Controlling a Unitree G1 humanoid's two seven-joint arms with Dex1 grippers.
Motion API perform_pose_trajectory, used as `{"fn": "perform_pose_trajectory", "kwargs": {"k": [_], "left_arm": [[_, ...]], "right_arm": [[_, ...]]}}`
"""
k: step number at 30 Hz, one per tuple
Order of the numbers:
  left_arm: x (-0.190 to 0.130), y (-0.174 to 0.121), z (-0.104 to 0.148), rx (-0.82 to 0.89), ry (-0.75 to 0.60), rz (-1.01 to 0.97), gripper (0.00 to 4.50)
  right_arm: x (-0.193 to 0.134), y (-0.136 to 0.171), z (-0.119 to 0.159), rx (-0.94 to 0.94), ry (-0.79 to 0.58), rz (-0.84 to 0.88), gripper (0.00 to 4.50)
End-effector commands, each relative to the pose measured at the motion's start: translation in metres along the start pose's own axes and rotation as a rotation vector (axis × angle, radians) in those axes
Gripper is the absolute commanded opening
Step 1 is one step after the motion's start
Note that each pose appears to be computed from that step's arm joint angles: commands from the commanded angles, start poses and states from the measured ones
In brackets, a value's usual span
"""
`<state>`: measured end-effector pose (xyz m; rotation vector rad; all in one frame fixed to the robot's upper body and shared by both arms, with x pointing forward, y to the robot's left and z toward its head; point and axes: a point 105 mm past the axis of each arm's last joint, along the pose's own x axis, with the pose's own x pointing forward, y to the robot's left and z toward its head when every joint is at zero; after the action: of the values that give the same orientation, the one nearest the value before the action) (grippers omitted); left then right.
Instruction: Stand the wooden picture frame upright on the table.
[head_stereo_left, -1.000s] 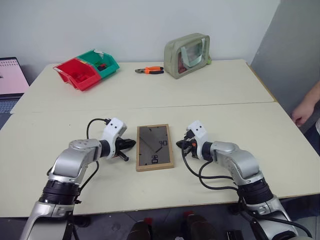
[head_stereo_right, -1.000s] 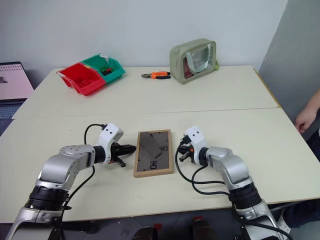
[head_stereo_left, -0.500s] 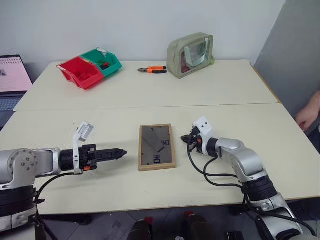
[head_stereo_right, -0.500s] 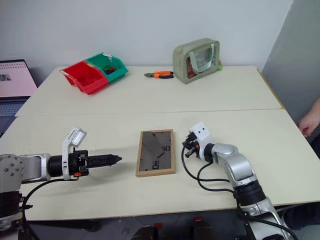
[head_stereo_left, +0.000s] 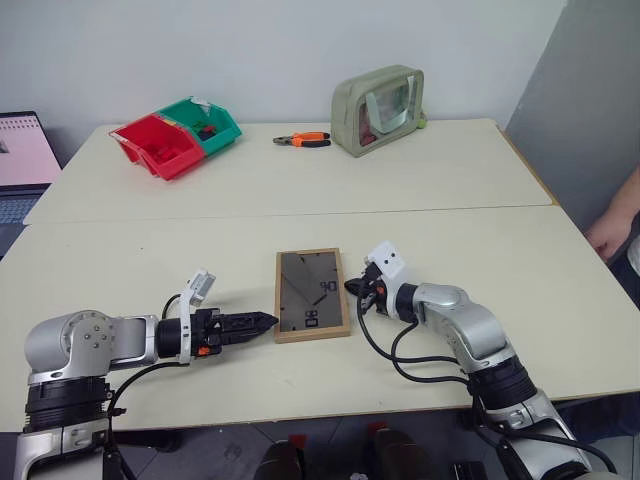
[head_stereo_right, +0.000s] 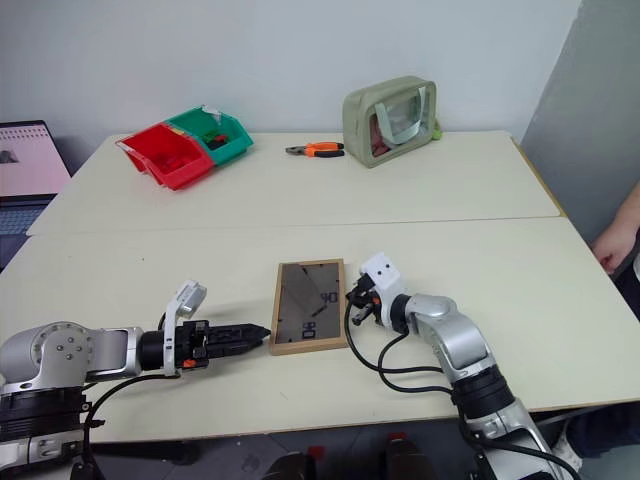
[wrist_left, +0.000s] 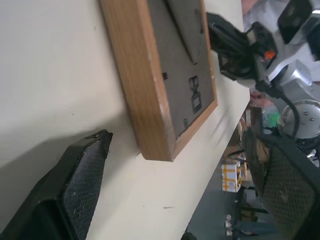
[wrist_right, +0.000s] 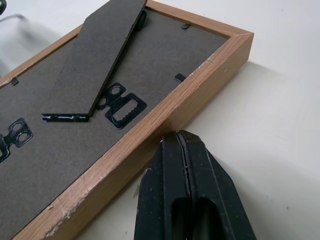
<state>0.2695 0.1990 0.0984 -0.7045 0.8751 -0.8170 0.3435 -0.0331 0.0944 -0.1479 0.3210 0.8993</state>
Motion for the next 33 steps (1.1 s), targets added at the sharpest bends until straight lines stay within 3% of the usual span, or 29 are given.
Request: {"fn": "perform_pose_trajectory", "kwargs": {"k": [1,7,18,22,33], "left_arm": [[0.008,0.011,-0.006,-0.019,0.028,0.021,4.42],[0.029,0.022,-0.01,-0.035,0.045,0.017,4.42],[0.045,-0.001,-0.014,-0.017,0.06,-0.104,4.42],[0.042,-0.005,-0.012,0.002,0.039,-0.111,3.84],[0.036,-0.012,0.008,0.079,-0.054,-0.119,1.67]], "right_arm": [[0.005,0.008,0.011,-0.024,-0.038,0.018,0.0],[0.012,0.017,0.013,-0.022,-0.043,0.034,0.0],[0.015,0.024,0.011,-0.009,-0.045,0.042,0.0],[0.014,0.023,0.009,0.002,-0.043,0.034,0.0],[0.003,0.002,0.01,0.003,-0.056,-0.049,0.0]]}}
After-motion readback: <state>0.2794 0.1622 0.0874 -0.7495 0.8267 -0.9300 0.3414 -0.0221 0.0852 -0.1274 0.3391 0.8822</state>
